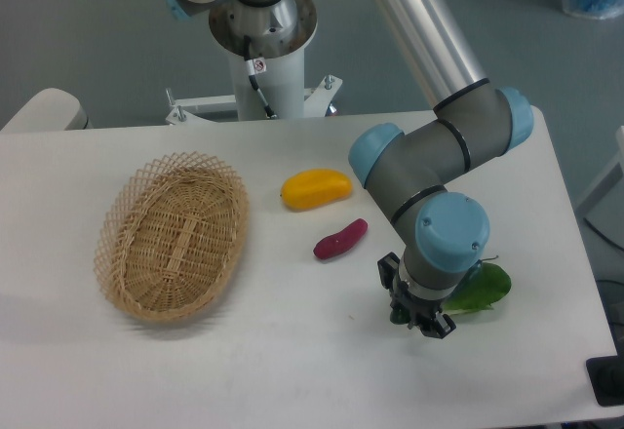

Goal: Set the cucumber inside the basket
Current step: 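Lower the gripper onto the green cucumber beside the bok choy and grasp it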

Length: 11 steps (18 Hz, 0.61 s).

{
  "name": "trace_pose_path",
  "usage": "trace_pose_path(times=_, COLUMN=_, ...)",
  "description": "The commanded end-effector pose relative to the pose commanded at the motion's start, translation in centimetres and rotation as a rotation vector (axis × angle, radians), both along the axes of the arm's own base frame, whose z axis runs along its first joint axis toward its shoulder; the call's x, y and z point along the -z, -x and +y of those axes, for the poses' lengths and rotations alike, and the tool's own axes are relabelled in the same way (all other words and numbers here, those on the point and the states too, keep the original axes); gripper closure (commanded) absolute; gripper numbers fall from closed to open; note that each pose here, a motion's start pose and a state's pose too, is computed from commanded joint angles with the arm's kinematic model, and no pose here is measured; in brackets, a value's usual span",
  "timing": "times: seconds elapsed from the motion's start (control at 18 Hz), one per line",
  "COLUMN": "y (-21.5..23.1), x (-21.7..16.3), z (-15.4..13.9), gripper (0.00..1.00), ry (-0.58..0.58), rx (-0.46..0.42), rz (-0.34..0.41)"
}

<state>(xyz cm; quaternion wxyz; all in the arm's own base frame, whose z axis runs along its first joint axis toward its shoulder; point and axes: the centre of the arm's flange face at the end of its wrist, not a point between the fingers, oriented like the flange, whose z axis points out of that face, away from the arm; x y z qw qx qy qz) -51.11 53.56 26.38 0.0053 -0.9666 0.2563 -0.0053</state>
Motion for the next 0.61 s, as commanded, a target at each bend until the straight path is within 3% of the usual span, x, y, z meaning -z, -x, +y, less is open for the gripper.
trace_pose_path(times=0.61, y=-1.8, x=0.0, z=1.4, gripper=0.72, ry=0.026, rx=0.020, rz=0.010)
